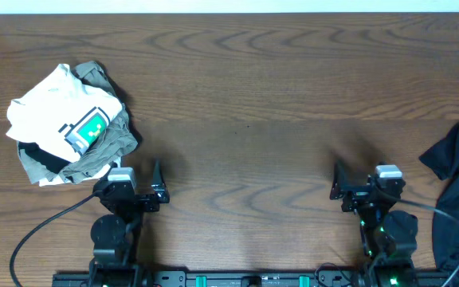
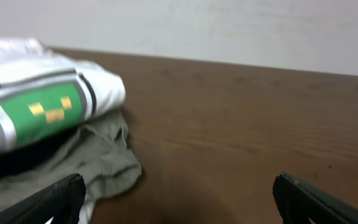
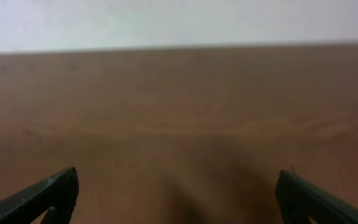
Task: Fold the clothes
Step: 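Reach the right gripper toward the black leggings at the right edge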
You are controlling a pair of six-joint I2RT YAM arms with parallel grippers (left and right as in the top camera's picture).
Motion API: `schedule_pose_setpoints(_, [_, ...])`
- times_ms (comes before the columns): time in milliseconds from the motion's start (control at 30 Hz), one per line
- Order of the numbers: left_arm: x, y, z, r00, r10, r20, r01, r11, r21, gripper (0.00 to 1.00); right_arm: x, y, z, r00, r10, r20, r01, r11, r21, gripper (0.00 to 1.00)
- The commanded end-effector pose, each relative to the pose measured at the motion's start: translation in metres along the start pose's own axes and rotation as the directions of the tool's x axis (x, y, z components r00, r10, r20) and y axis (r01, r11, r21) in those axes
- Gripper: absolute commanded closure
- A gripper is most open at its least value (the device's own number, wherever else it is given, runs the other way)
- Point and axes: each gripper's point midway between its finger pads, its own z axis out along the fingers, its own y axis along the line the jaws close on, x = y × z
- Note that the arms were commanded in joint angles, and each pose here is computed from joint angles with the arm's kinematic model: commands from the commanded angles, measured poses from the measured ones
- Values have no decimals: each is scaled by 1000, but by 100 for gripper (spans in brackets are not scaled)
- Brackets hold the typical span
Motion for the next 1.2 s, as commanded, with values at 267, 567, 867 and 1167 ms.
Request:
schedule_pose_setpoints(267, [-22,-15,2,989,-95,-115,101,994,46,2,-31,0,1,983,50,-174,-44,998,41,1])
schedule_pose_setpoints(567, [-48,-31,-1,909,-118,-400,143,989,34,2,-64,4,-8,868,152,-473,-101,986,132,1])
schedule_pose_setpoints(867, [-58,-55,3,879,-145,-454,223,967,124,2,-58,-21,10,832,183,-523,-50,965,258,2])
schedule_pose_setpoints(1167, [-58,-54,5,879,-145,-454,223,967,122,2,-65,-133,40,875,328,-357,-58,801,596,2])
